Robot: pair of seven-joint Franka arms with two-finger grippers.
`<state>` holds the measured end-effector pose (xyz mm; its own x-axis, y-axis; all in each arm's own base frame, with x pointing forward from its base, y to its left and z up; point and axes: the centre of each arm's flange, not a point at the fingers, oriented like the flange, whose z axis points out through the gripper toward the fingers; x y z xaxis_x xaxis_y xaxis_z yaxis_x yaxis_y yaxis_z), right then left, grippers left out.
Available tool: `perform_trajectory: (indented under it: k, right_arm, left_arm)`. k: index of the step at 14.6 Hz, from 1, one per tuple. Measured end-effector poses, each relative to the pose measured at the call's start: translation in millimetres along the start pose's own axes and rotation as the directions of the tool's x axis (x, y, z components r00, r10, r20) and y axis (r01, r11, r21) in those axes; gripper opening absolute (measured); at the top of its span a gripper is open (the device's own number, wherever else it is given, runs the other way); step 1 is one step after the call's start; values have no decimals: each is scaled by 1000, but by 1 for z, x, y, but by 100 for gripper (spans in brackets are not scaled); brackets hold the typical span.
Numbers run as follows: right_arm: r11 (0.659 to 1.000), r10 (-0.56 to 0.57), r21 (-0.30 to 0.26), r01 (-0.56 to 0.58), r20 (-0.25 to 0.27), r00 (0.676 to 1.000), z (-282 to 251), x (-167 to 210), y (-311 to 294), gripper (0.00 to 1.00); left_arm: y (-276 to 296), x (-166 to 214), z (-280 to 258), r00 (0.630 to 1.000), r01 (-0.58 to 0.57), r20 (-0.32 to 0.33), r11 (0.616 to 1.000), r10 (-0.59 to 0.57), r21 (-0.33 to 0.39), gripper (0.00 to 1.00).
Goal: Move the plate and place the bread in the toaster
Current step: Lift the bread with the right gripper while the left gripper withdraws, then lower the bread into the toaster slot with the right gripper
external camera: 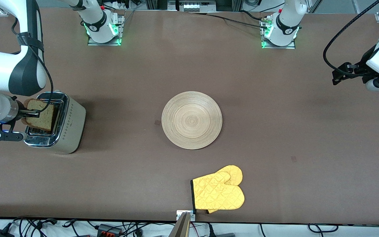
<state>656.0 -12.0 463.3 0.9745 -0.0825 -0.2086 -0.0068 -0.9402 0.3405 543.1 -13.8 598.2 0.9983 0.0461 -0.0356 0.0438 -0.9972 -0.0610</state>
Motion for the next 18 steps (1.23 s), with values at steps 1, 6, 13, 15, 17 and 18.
perform_trajectory:
  k: [1,6,13,15,17,18]
  right_arm:
    - [1000,-1,1,1,-1,1000,0,0,-1,9]
    - [1000,-9,22,9,16,1000,1,-2,-8,9]
    - [1000,-6,21,5,25,1000,13,0,-6,9]
    - [1000,-7,22,7,18,1000,17,3,-8,9]
    - [1000,-9,28,9,14,1000,24,7,-12,9]
    - [999,-10,34,9,14,1000,28,9,-14,9]
  left_arm:
    - [0,0,0,1000,0,0,1000,0,0,100]
    - [0,0,0,1000,1,0,1000,-1,0,100]
    - [1,-2,-3,1000,-2,-3,1000,2,0,100]
    - [2,-2,-3,1000,-3,-3,1000,3,0,100]
    - [3,-3,-2,1000,-5,0,1000,5,1,100]
    - [4,-3,-2,1000,-6,0,1000,6,1,100]
